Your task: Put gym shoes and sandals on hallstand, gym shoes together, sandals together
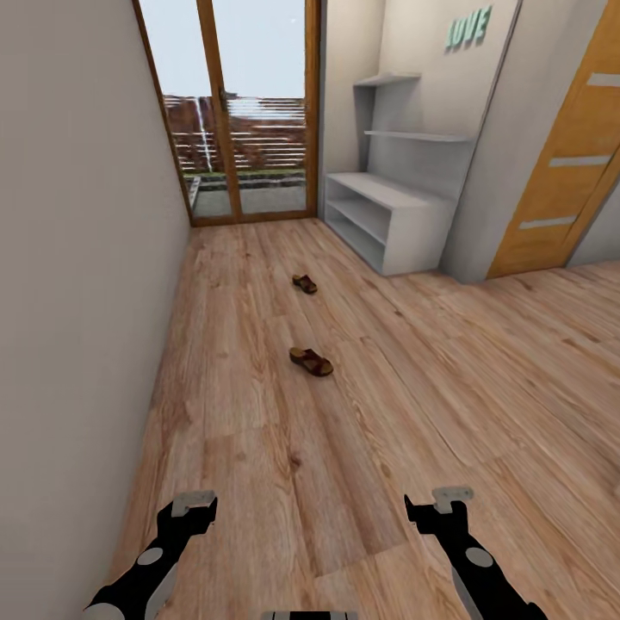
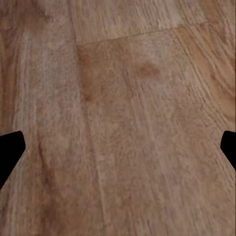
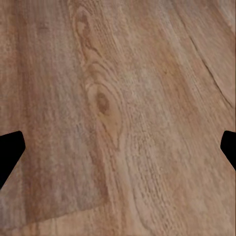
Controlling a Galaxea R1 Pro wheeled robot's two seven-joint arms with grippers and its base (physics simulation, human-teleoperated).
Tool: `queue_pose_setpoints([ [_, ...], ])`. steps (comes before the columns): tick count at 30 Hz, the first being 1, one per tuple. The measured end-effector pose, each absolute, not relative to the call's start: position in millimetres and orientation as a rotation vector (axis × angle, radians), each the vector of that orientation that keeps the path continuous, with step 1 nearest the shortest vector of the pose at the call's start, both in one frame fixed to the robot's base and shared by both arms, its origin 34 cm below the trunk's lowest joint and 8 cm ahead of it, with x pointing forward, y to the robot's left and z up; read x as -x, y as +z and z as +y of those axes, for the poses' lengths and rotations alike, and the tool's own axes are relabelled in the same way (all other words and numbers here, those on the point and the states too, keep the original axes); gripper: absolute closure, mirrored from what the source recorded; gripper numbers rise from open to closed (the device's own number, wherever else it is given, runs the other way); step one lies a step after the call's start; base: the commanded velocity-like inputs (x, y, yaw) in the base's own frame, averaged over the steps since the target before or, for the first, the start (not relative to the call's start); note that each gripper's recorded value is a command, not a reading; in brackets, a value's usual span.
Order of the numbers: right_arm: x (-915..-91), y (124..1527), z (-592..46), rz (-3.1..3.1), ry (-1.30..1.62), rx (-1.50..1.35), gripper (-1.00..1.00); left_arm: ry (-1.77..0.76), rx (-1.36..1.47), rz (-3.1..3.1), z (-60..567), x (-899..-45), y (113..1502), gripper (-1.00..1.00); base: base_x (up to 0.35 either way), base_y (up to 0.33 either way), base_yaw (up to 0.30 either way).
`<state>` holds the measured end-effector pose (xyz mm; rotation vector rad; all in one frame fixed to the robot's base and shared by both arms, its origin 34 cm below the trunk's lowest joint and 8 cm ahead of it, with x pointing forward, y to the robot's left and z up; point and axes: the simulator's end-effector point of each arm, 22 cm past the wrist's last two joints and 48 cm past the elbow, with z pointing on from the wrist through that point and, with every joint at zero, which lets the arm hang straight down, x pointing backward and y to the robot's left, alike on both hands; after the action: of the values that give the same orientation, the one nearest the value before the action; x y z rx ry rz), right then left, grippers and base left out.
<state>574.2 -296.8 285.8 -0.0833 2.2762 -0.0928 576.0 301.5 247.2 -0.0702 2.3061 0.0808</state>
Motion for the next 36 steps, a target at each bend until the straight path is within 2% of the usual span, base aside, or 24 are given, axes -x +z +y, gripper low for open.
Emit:
queue_pose_setpoints([
  [11,-574.3,285.9,-296.8,2.276,-0.093,0.083,-1.0,0.08,0.069,2.306,301.2,-576.0,247.1,-1.0,0.323,0.092,0.0],
  [36,-574.3,285.9,-296.8,2.276,-0.093,0.083,-1.0,0.079,0.067,2.306,300.1,-576.0,247.0,-1.0,0.336,-0.01,0.0],
])
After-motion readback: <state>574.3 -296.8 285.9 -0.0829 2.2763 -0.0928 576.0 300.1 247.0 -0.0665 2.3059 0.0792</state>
